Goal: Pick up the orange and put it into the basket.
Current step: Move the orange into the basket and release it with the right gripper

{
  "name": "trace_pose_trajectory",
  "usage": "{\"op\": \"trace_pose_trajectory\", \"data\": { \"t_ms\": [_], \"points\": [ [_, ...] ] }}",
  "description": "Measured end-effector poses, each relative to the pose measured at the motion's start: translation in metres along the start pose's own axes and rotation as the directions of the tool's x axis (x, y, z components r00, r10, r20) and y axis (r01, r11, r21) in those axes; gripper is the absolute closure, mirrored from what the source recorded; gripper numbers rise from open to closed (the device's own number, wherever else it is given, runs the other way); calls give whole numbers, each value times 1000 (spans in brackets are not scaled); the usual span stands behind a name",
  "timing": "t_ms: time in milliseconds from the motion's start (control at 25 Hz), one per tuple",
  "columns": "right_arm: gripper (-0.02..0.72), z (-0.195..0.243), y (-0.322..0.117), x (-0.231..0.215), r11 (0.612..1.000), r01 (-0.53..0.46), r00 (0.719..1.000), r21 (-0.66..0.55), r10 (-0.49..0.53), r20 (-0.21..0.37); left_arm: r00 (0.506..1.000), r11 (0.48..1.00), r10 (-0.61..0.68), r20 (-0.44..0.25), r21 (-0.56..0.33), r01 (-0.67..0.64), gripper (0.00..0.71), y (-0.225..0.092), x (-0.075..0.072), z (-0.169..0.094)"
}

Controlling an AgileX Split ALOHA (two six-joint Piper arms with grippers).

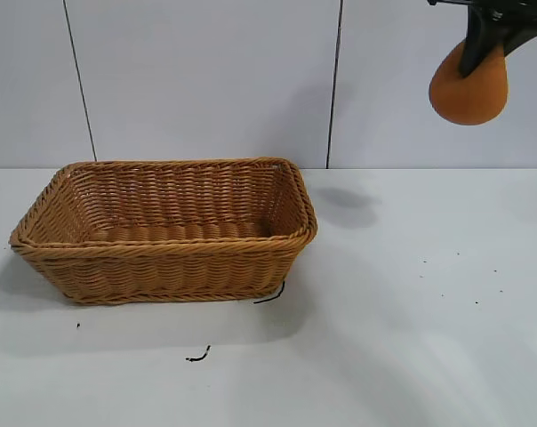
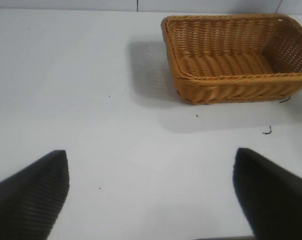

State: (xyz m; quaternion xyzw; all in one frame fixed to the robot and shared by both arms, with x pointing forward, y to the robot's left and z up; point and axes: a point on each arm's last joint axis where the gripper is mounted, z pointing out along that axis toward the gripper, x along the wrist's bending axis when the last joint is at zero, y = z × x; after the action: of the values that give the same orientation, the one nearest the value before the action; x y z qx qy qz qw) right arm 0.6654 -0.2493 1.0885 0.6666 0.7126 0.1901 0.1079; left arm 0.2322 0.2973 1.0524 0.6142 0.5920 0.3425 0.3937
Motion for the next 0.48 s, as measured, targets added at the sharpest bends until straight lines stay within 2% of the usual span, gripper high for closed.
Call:
{"op": "trace_pose_trajectory", "data": {
  "t_ms": [320, 400, 480],
  "points": [
    [645, 1, -7, 90, 986, 155, 982, -68, -161, -94, 1000, 1000, 0, 0, 0, 0, 71, 0, 0, 0],
    [645, 2, -13, 122, 973, 207, 968, -100, -219, -127, 1000, 1000, 0, 0, 0, 0, 71, 0, 0, 0],
    [645, 9, -24, 165, 950, 279, 938, -137, -301, -170, 1000, 1000, 0, 0, 0, 0, 71, 0, 0, 0]
  ]
}}
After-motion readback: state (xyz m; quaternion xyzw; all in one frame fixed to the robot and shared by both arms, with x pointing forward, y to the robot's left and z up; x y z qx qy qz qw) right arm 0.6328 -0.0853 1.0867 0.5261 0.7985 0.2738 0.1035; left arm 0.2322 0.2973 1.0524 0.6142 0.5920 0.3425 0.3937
